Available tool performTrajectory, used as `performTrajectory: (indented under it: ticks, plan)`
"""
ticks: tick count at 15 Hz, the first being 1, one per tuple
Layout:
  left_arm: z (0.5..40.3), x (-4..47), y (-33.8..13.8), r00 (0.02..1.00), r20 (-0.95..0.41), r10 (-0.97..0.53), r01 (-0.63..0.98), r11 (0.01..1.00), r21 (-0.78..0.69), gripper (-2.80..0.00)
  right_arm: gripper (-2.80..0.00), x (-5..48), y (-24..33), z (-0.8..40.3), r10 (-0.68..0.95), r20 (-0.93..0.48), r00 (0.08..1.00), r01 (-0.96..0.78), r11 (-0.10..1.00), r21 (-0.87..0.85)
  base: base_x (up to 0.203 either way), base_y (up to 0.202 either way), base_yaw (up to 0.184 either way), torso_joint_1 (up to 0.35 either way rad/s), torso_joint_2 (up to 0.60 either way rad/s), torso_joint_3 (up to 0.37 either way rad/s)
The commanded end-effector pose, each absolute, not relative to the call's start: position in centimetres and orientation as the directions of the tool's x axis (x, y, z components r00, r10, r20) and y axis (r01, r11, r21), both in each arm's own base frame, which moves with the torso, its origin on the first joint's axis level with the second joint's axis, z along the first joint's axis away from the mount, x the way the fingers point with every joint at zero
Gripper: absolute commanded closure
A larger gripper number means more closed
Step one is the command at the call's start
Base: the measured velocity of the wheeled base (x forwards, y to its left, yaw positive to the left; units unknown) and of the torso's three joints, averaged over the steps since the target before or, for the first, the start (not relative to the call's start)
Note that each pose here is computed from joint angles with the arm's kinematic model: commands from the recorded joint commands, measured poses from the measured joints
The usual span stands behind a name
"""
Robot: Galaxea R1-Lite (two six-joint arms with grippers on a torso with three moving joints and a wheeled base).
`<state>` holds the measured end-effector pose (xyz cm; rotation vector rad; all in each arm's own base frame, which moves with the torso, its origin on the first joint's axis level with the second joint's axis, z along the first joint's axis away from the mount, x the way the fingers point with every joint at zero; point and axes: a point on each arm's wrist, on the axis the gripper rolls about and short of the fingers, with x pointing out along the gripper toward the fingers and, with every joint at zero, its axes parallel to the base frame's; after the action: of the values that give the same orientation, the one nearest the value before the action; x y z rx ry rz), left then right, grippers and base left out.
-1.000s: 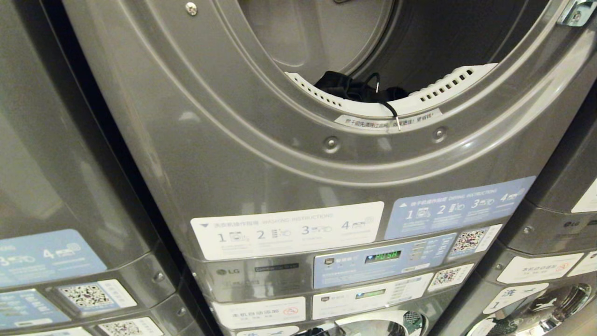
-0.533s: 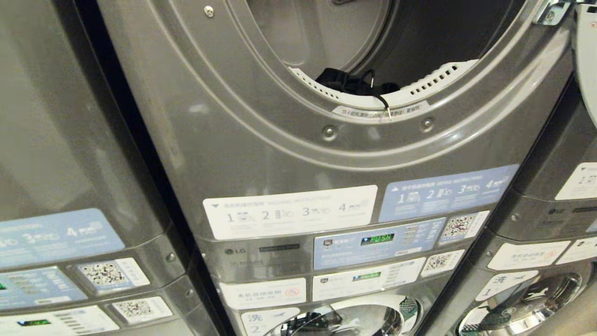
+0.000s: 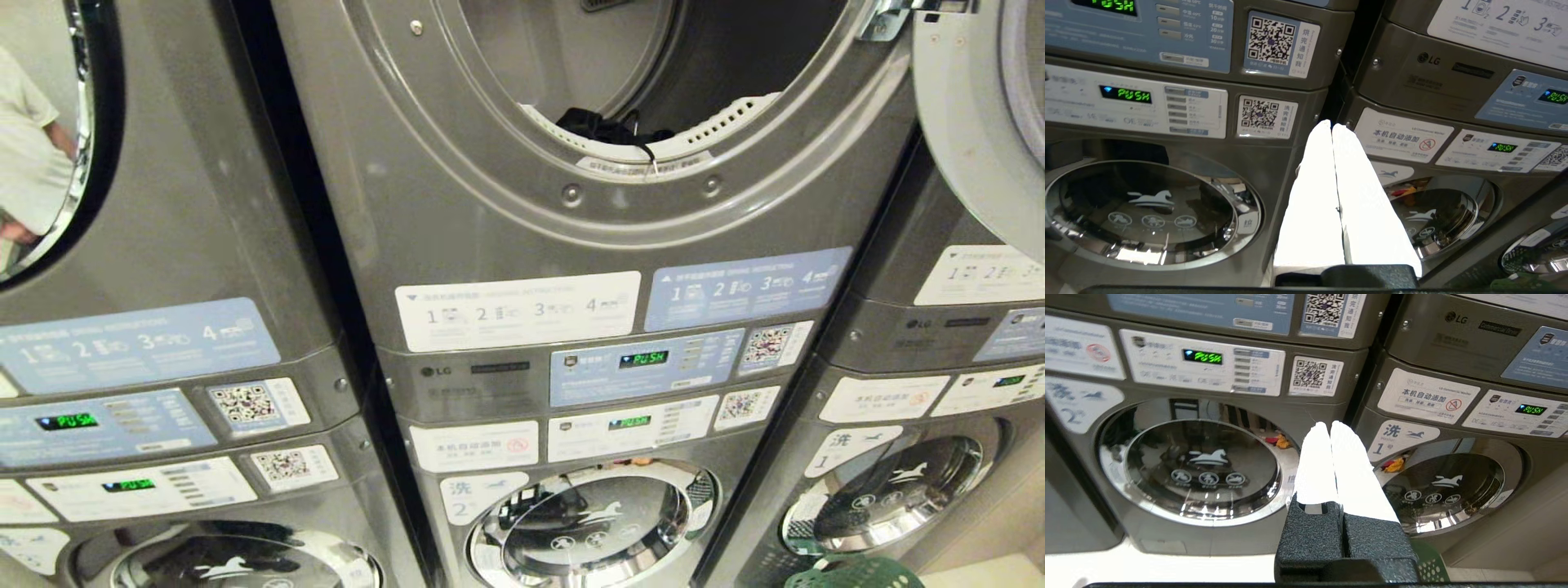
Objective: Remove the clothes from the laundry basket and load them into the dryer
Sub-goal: Close the dryer
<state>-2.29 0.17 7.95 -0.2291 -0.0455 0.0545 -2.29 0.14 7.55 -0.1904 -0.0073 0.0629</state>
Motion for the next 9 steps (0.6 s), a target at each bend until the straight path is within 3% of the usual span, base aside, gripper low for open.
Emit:
performTrajectory:
  ticks: [1,9]
  plan:
    - [7.14,-2.08,0.17,0.998,0.012,0.060,-0.055,0.972,-0.229,0.00,0.00,-2.24,0.14,7.38,0.064,-0.006,0.998,-0.064,0.980,-0.190,-0.117,0.000,0.002,-0.002,0.00,0.007]
    - [7.12,-2.07,0.17,0.998,0.010,0.060,-0.056,0.972,-0.227,0.00,0.00,-2.24,0.14,7.38,0.064,-0.006,0.998,-0.064,0.980,-0.189,0.000,0.000,0.000,0.004,0.00,-0.001]
